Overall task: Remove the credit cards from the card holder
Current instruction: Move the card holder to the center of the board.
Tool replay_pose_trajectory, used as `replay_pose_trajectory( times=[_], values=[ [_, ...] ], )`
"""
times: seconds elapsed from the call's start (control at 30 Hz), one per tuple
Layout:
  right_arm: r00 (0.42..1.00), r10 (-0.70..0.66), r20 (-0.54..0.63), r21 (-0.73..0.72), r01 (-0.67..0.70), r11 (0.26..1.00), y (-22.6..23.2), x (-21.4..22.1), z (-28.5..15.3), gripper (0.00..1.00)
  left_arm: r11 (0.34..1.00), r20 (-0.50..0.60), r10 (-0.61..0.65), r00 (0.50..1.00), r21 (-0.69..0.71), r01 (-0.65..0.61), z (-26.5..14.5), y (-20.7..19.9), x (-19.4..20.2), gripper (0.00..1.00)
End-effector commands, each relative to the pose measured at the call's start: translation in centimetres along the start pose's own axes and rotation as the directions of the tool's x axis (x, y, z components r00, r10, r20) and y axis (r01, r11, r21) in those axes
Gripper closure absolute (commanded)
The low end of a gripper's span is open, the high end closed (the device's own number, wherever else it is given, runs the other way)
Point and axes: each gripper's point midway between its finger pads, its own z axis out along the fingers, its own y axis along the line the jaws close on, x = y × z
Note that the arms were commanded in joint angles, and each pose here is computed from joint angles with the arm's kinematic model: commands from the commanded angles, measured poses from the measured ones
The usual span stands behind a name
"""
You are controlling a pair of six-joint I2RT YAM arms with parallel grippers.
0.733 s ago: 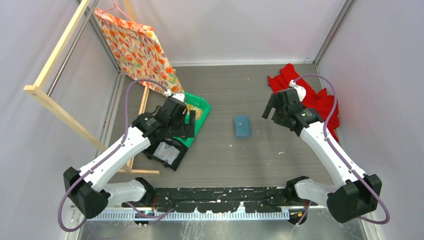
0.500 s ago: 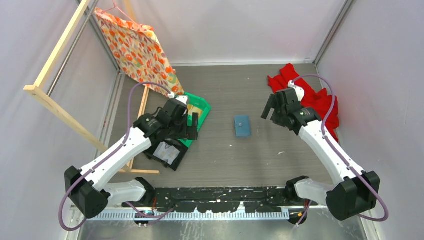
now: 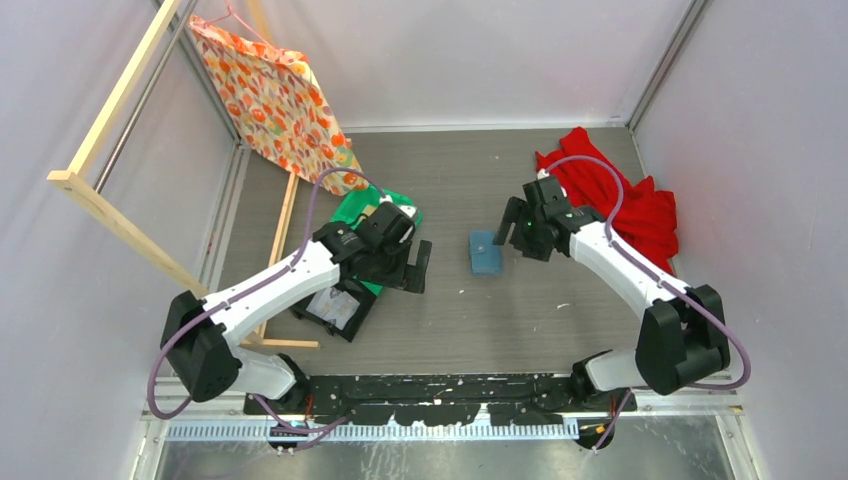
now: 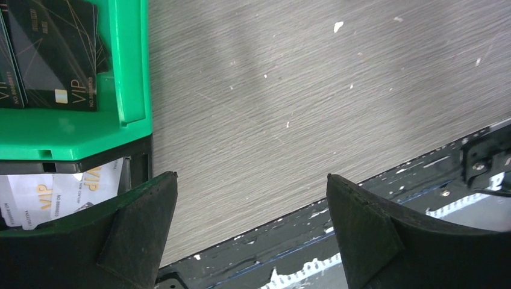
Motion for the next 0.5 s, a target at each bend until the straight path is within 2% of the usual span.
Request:
replay_pose_trajectory(
  times=[0.0, 0.1, 0.23, 0.47],
  values=[
    [1.0, 0.022, 0.009, -0.19, -0.02, 0.982, 5.1, -1.6, 0.7, 0.36, 0.996, 0.112, -0.07, 0.991, 0.057, 0.064, -1.9, -1.6, -2.9, 0.05],
    [1.0, 0.002, -0.029, -0.211, -0.008, 0.977, 6.6, -1.3, 2.3, 0.49, 0.994, 0.127, -0.098, 0.987, 0.065, 0.091, -2.1, -1.7, -3.0, 0.06],
    [0.997, -0.038, -0.069, -0.183, 0.025, 0.983, 7.4, -0.7, 4.3, 0.5, 0.994, 0.132, -0.11, 0.985, 0.038, 0.106, -2.1, -1.1, -2.7, 0.05],
    [0.99, -0.029, -0.135, -0.151, 0.008, 0.989, 7.3, 1.0, 7.0, 0.54, 0.993, 0.127, -0.116, 0.985, 0.006, 0.116, -2.3, -0.3, -2.3, 0.06]
  ],
)
